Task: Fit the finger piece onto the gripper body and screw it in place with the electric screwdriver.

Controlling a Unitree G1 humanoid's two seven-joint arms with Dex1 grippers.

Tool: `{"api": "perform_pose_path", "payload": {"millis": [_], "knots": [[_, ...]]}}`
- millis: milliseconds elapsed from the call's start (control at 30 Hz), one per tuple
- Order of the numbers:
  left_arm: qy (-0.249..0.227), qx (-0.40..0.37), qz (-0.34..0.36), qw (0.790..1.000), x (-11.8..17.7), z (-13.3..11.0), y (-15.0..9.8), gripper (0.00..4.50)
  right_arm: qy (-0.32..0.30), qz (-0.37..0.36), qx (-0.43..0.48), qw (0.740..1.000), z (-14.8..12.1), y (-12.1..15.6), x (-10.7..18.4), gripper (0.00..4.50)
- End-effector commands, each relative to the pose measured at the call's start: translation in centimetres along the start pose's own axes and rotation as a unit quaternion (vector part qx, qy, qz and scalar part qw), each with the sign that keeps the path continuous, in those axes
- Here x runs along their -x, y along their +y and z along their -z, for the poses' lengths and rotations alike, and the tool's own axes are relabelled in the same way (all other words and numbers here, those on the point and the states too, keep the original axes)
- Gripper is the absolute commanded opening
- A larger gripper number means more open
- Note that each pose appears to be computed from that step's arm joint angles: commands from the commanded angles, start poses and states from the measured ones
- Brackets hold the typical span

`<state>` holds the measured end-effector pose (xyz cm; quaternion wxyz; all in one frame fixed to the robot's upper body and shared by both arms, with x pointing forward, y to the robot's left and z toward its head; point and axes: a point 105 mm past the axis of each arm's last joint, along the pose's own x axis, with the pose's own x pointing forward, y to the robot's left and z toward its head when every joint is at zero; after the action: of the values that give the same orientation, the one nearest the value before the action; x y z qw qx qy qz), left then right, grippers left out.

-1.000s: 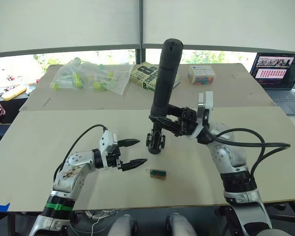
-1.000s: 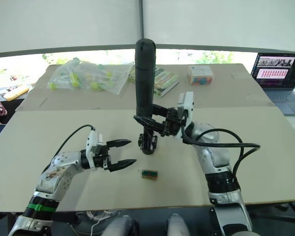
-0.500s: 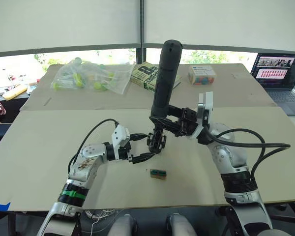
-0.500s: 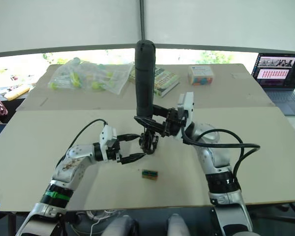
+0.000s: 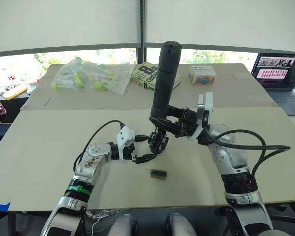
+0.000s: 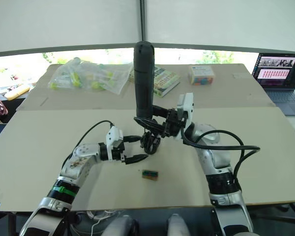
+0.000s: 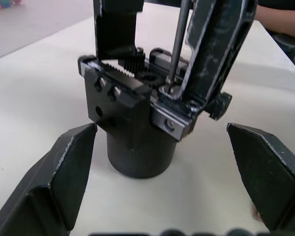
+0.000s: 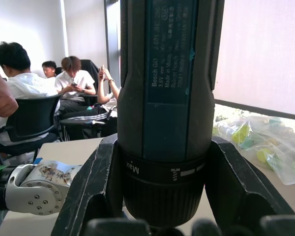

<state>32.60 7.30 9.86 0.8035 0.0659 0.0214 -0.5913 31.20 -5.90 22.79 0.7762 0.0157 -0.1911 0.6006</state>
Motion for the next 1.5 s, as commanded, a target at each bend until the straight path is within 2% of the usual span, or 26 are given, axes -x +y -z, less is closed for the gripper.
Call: {"api": "perform_pose_path", "payload": {"millis": [33, 300, 1033, 1367, 1400, 1433, 1500], "knots": [[-0.004, -0.023, 0.012, 1.000, -0.1, -0.8, 0.1, 4.50, -0.013, -0.013, 0.023, 1.000, -1.4, 0.5, -0.3, 1.90], [0.005, -0.018, 0.010, 1.000, 0.0, -0.3, 0.7, 4.50, -0.009, -0.011, 0.024, 1.000, -1.3, 0.3, -0.3, 1.90], [0.003, -0.012, 0.039, 0.999, -3.4, 0.0, 1.4, 4.50, -0.007, -0.007, 0.027, 1.000, -1.2, 0.2, -0.3, 1.90], [0.013, -0.006, 0.035, 0.999, -3.4, 0.8, 1.6, 4.50, -0.005, -0.005, 0.028, 1.000, -1.2, 0.2, -0.3, 1.90], [0.014, -0.005, 0.035, 0.999, -3.4, 0.8, 1.6, 3.97, -0.005, -0.005, 0.028, 1.000, -1.2, 0.2, -0.3, 1.90], [0.015, -0.005, 0.035, 0.999, -3.4, 0.9, 1.6, 3.72, -0.005, -0.005, 0.028, 1.000, -1.2, 0.2, -0.3, 1.90], [0.014, -0.005, 0.035, 0.999, -3.5, 1.0, 1.5, 3.72, -0.005, -0.004, 0.028, 1.000, -1.2, 0.2, -0.3, 1.90]]}}
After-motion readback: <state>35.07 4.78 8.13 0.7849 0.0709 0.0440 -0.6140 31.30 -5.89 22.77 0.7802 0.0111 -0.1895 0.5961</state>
